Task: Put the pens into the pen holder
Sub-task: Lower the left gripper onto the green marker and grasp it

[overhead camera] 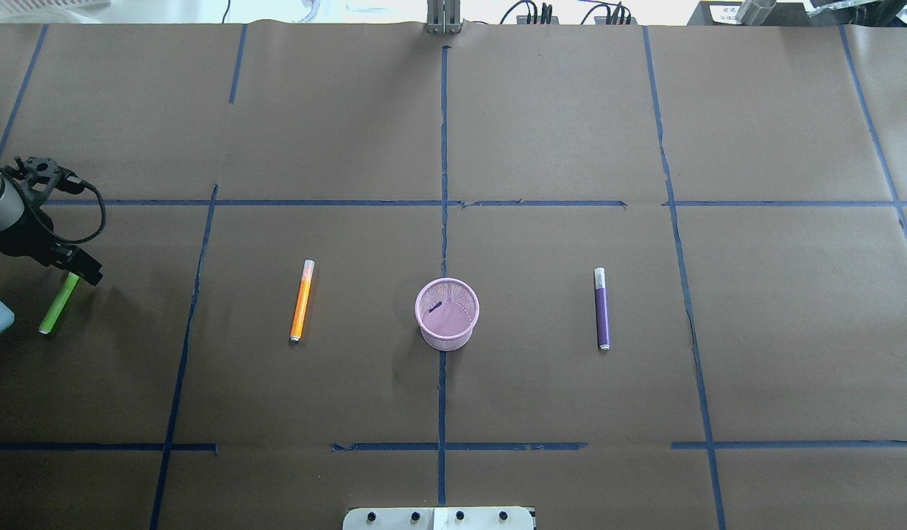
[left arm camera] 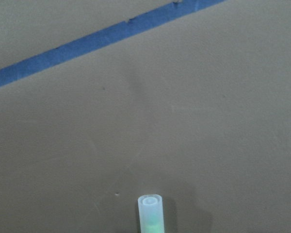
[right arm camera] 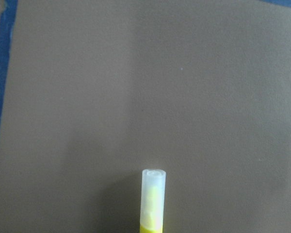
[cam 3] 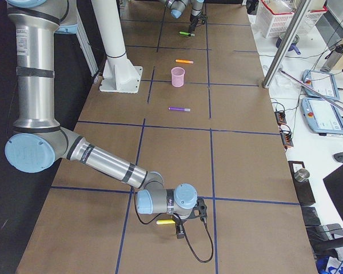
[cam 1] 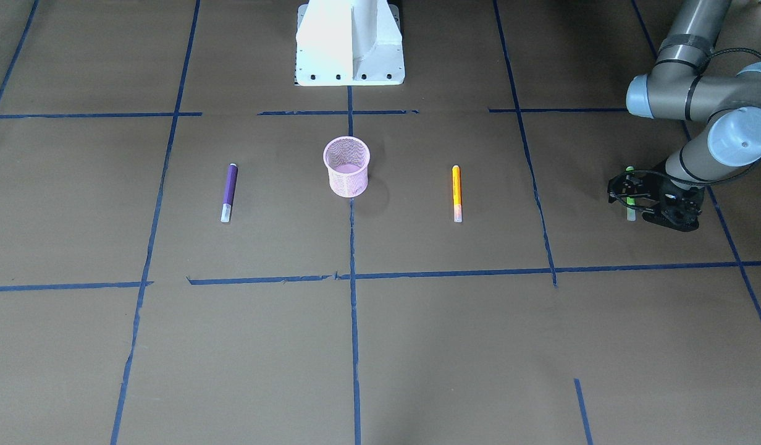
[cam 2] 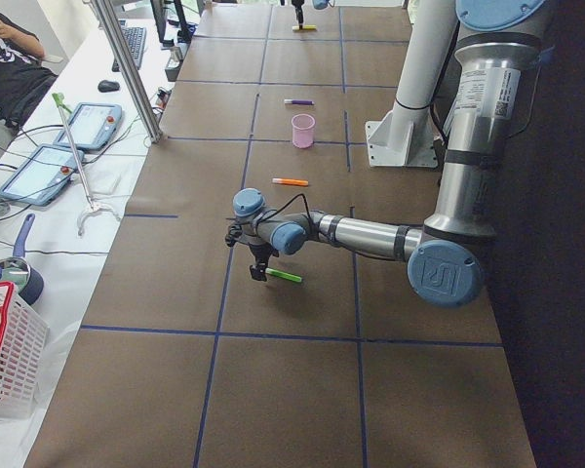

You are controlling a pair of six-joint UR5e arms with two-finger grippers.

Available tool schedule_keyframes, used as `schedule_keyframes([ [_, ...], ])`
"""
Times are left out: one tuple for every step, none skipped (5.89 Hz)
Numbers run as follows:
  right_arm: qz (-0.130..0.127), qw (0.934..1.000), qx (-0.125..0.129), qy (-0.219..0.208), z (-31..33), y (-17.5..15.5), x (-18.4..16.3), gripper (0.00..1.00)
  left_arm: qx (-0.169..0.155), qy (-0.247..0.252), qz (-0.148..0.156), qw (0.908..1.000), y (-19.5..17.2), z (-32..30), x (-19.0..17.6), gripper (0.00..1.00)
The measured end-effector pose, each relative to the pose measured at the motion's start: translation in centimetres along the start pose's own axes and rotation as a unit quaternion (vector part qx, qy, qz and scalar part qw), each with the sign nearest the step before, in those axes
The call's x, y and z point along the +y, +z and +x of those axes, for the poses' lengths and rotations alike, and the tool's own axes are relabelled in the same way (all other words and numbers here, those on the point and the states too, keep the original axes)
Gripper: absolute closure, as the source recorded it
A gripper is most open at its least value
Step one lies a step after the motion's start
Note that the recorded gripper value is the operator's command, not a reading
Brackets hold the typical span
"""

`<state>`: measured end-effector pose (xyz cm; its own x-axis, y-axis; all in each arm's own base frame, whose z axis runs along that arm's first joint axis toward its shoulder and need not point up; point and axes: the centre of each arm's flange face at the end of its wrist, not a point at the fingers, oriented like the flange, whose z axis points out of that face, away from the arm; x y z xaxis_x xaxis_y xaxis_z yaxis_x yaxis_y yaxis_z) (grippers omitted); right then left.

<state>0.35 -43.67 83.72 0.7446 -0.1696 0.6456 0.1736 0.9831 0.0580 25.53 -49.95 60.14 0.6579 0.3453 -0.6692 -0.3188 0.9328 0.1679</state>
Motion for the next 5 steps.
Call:
schedule_keyframes([
  [0.000, 1.0000, -0.003, 0.006, -0.19, 0.04, -0.07, 0.00, 0.000, 0.000, 0.000, 1.0000, 0.01, -0.01, 0.00, 0.00],
  [0.001, 1.0000, -0.004, 0.007, -0.33, -0.02, -0.16, 0.00, 0.000, -0.001, 0.000, 1.0000, -0.01, 0.02, -0.03, 0.02],
  [0.001, 1.0000, -0.005, 0.007, -0.42, -0.07, -0.21, 0.00, 0.000, -0.001, 0.000, 1.0000, 0.02, 0.00, -0.07, 0.15],
  [0.001, 1.0000, -0.005, 0.006, -0.44, -0.08, -0.23, 0.00, -0.001, -0.001, -0.001, 1.0000, 0.12, 0.00, -0.08, 0.23],
  [0.002, 1.0000, -0.005, 0.006, -0.45, -0.09, -0.24, 0.00, -0.001, 0.000, -0.002, 1.0000, 0.17, 0.05, -0.12, 0.31],
])
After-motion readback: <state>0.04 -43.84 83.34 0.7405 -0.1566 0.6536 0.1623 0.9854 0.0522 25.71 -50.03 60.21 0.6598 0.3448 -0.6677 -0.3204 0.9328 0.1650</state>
